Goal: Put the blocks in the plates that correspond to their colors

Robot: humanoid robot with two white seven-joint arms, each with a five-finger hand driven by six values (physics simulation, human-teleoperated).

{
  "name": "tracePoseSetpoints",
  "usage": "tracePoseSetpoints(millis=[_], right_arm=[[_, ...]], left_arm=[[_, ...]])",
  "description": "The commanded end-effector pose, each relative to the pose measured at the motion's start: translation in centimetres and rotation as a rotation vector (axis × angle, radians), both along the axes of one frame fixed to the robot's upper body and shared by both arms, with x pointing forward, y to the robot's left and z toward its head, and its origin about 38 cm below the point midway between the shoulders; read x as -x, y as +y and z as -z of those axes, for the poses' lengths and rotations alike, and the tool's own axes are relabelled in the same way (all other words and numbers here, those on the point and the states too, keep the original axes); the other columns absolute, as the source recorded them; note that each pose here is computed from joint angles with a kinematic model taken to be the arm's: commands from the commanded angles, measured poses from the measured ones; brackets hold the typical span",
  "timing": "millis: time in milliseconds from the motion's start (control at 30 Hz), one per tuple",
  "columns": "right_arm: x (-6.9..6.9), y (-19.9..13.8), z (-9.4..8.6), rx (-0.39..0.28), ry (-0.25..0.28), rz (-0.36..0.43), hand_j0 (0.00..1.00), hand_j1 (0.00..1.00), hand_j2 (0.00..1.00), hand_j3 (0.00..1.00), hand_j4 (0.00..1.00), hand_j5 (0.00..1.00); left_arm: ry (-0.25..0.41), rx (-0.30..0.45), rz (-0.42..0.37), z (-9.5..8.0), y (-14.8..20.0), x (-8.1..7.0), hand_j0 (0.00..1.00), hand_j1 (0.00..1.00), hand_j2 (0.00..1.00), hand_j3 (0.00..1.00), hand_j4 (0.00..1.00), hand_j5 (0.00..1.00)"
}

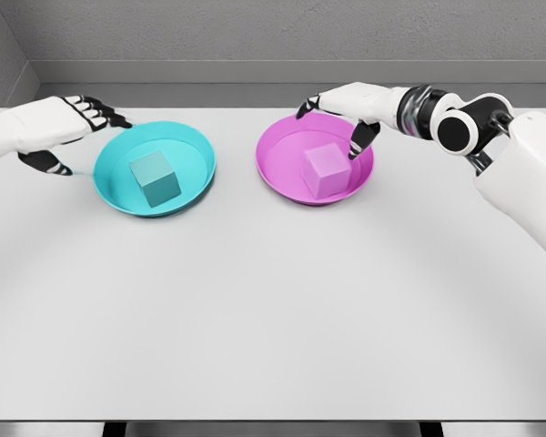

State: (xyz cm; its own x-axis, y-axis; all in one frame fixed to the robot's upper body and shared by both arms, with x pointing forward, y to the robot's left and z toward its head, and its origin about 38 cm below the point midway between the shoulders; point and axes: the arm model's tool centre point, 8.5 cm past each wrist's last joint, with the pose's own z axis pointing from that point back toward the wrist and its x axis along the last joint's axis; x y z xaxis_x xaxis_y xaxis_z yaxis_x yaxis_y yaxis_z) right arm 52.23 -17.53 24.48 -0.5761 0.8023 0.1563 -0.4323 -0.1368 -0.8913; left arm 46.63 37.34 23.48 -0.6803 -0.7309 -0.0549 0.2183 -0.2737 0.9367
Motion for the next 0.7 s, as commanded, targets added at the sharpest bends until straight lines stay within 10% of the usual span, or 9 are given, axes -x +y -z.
tracePoseSetpoints(millis=[0, 300, 433, 667], right_arm=[[0.0, -0.1, 0.0, -0.001, 0.0, 0.003, 1.0, 1.0, 1.0, 1.0, 1.0, 1.0], [5.8, -7.6, -5.7, 0.024, -0.212, -0.19, 1.0, 1.0, 1.0, 1.0, 1.0, 1.0], [8.5, -11.1, -5.7, 0.011, -0.24, -0.344, 1.0, 1.0, 1.0, 1.0, 1.0, 1.0], [10.2, -14.9, -2.3, 0.034, -0.143, -0.293, 1.0, 1.0, 1.0, 1.0, 1.0, 1.0]], left_arm=[[-0.014, -0.004, -0.002, -1.5, 1.1, 1.0, 1.0, 1.0, 1.0, 1.0, 1.0, 1.0], [0.018, -0.037, 0.018, -0.6, 1.5, 2.8, 1.0, 1.0, 1.0, 1.0, 1.0, 1.0], [0.013, -0.039, 0.024, -0.9, 1.4, 2.9, 1.0, 1.0, 1.0, 1.0, 1.0, 1.0], [0.012, -0.038, 0.029, -0.9, 1.3, 3.0, 1.0, 1.0, 1.0, 1.0, 1.0, 1.0]])
